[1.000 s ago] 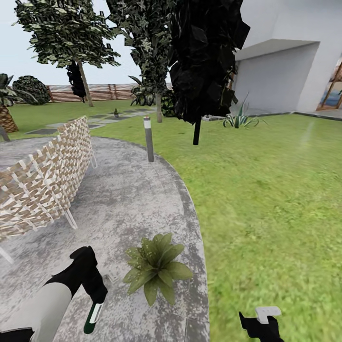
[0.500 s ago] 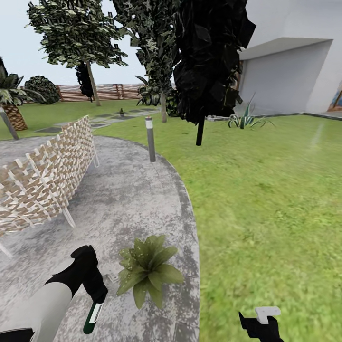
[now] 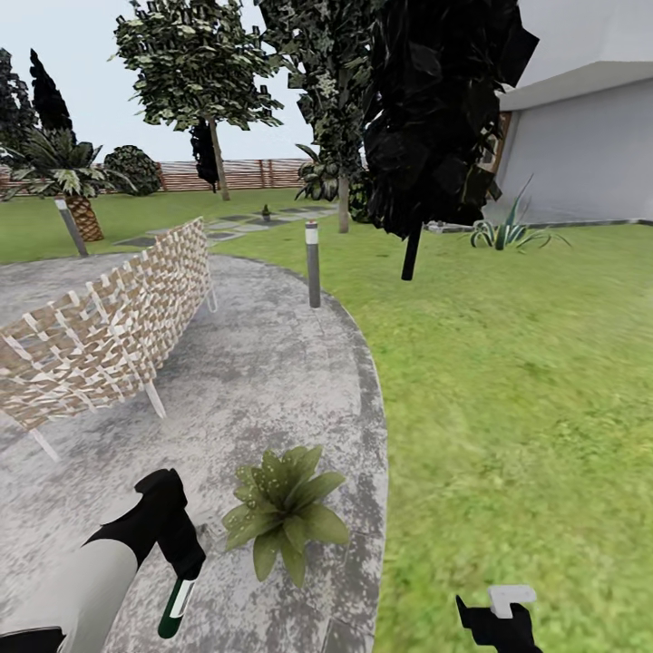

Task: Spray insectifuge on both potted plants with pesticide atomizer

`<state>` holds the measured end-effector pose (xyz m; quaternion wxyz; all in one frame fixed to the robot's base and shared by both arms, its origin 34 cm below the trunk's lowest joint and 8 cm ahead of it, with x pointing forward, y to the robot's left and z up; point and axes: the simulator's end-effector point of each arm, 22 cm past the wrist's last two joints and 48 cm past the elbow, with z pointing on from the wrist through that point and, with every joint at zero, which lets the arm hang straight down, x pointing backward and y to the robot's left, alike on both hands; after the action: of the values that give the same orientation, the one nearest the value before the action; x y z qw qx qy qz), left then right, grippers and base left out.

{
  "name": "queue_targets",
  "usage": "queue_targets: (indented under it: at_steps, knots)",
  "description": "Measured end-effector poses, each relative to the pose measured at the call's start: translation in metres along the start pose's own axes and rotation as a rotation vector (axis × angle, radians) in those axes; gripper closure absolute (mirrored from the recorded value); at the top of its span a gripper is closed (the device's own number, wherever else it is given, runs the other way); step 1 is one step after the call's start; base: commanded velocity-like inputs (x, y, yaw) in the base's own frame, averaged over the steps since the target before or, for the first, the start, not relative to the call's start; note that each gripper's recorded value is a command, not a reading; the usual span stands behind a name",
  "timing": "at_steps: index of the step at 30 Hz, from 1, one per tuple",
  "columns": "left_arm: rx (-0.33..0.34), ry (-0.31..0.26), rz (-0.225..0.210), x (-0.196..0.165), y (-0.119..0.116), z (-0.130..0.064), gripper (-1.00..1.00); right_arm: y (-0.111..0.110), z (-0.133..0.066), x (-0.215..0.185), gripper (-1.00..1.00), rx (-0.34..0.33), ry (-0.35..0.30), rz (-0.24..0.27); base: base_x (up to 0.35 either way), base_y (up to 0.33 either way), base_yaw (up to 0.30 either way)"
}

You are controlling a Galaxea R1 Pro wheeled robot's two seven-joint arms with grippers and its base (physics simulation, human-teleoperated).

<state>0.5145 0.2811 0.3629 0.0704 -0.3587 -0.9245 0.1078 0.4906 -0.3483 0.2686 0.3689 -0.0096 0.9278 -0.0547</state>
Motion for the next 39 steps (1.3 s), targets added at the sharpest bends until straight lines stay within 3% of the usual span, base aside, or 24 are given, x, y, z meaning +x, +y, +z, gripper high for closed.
queue_targets:
  at_steps: [6,14,22,30,32,35,39]
  knots:
    - [-0.010,0.019,-0.016,0.015,0.008,0.004,1.00,0.000,0.000,0.000,-1.00,-0.001,0.000,0.000,0.002,-0.002,0.141]
    - [-0.076,0.031,-0.044,0.028,0.027,0.010,1.00,0.000,0.000,0.000,-1.00,0.000,-0.001,0.000,0.005,0.000,0.233]
    - [-0.069,0.030,-0.040,0.025,0.022,0.014,1.00,-0.003,0.000,-0.001,-1.00,0.006,-0.002,0.000,0.212,-0.128,0.012]
    - [0.003,0.112,-0.054,0.054,-0.003,0.051,1.00,-0.002,0.000,0.000,-1.00,0.005,0.000,-0.001,0.048,-0.032,0.000]
    - [-0.004,0.094,-0.077,0.053,-0.003,0.059,1.00,-0.002,0.000,0.000,-1.00,0.004,0.000,0.000,0.000,0.000,0.000]
    - [-0.008,0.019,-0.119,0.036,-0.002,0.059,1.00,-0.002,0.000,0.000,-1.00,0.004,0.000,0.000,0.000,0.000,0.000]
    - [-0.056,-0.056,-0.107,0.000,0.005,0.040,1.00,-0.002,0.000,0.000,-1.00,0.005,0.000,0.000,0.000,0.000,0.000]
